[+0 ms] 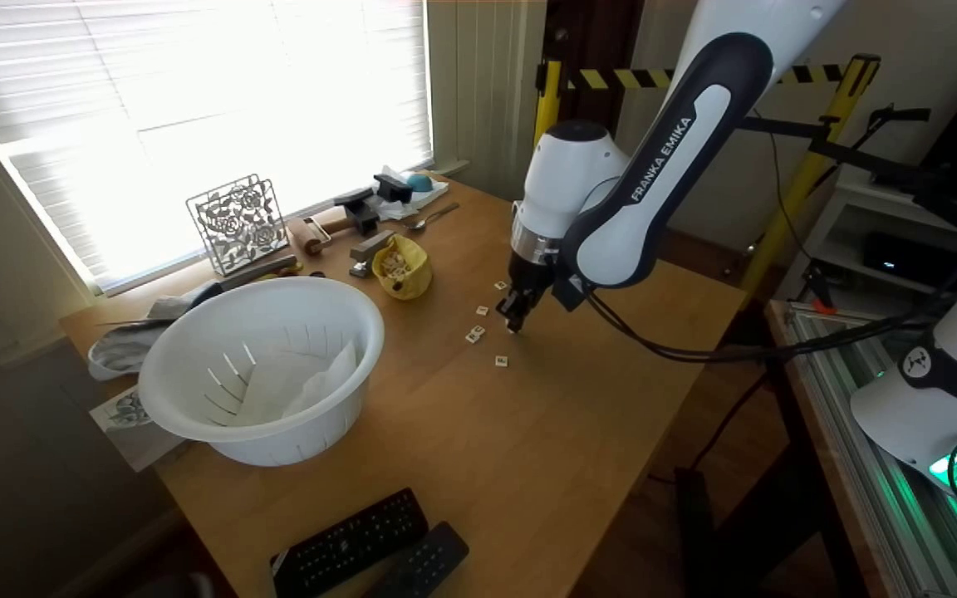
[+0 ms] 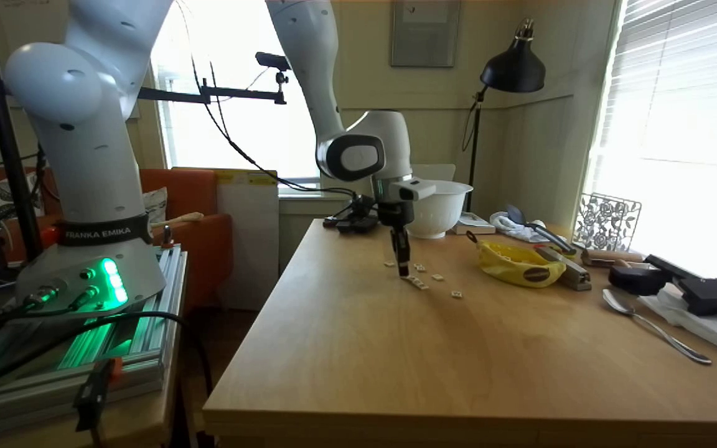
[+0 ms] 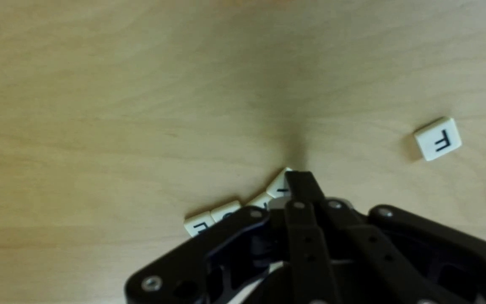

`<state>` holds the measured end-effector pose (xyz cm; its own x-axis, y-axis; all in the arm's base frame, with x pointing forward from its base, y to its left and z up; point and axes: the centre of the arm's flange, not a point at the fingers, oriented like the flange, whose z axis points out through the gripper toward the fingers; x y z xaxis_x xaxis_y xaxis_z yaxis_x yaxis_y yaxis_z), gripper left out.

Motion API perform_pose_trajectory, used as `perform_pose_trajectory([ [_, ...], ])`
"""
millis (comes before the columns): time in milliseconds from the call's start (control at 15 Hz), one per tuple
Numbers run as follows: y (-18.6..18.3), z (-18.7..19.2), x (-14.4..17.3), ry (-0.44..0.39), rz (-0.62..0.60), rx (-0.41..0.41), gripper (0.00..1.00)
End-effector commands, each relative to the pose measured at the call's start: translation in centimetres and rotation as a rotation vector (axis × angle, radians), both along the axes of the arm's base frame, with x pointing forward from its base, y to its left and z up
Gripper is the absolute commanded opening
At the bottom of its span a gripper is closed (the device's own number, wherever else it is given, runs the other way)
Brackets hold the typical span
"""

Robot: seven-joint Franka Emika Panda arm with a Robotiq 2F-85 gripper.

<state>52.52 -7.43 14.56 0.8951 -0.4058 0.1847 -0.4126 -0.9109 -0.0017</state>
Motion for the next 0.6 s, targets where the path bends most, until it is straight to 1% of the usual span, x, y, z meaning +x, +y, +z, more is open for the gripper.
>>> perform_pose_trajectory([
  [0, -0.03, -2.34, 0.26, 0.005, -0.058, -0.002, 0.00],
  [333, -0.08, -2.35, 0.35, 0.006, -0.091, 0.005, 0.00],
  [533, -0.16, -2.03, 0.29, 0.009, -0.086, 0.012, 0.00],
])
